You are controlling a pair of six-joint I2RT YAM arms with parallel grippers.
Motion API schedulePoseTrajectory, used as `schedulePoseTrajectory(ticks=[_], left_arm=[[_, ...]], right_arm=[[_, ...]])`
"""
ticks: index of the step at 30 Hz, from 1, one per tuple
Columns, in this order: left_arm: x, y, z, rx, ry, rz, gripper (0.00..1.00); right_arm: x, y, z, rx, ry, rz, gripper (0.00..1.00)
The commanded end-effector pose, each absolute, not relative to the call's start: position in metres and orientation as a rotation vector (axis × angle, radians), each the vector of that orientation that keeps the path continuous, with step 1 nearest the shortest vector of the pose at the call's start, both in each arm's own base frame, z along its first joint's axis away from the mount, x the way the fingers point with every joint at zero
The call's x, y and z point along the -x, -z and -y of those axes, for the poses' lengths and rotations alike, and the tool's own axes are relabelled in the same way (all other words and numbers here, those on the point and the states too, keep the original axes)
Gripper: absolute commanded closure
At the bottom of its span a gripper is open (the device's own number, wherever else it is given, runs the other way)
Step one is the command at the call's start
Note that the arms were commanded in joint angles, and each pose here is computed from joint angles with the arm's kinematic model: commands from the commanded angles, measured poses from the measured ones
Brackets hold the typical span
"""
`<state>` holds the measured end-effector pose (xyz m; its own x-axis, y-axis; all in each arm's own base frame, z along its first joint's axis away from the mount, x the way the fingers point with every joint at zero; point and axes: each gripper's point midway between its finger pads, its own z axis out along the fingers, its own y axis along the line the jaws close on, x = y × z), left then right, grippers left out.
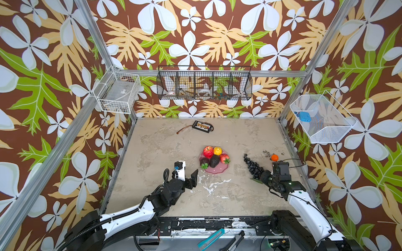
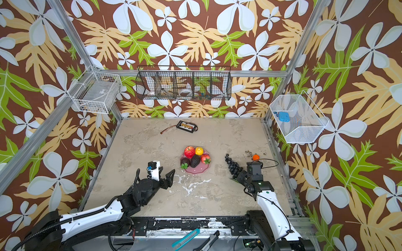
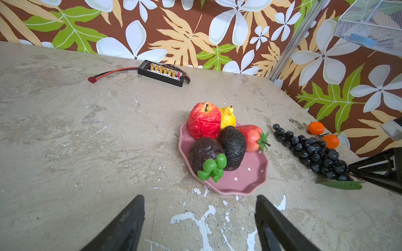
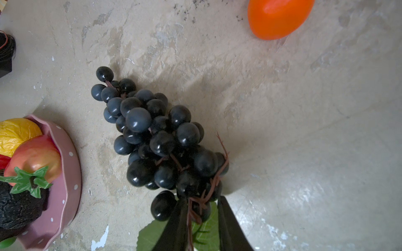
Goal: Arrange fruit in a fruit bowl
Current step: Pick up the fruits from the middle-right of the table.
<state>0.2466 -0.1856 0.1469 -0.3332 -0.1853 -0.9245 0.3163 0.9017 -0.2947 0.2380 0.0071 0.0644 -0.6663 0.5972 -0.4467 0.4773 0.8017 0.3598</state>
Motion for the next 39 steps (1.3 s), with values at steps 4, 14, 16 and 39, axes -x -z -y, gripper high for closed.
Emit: schedulePoseTrajectory(ticks=[4, 14, 16, 39], left_arm=[[-0.249, -0.156, 0.185, -0.074, 0.517, -1.811, 0.19], [-0.249, -0.155, 0.185, -0.075, 0.517, -1.812, 0.19], [-0.249, -0.155, 0.185, -0.077, 0.516, -1.811, 0.19], [-0.250, -0.155, 0.183, -0.072, 0.500, -1.812, 0.19]], right_arm=[[-0.241, -0.065, -0.007, -0.787, -0.290, -2.416, 0.79], [-0.245, -0.064, -0.007, -0.777, -0.286, -2.414, 0.85], [-0.245, -0.064, -0.008, -0.777, -0.291, -2.414, 0.87], [-0.258, -0.104, 0.001, -0.715, -0.237, -2.328, 0.99]])
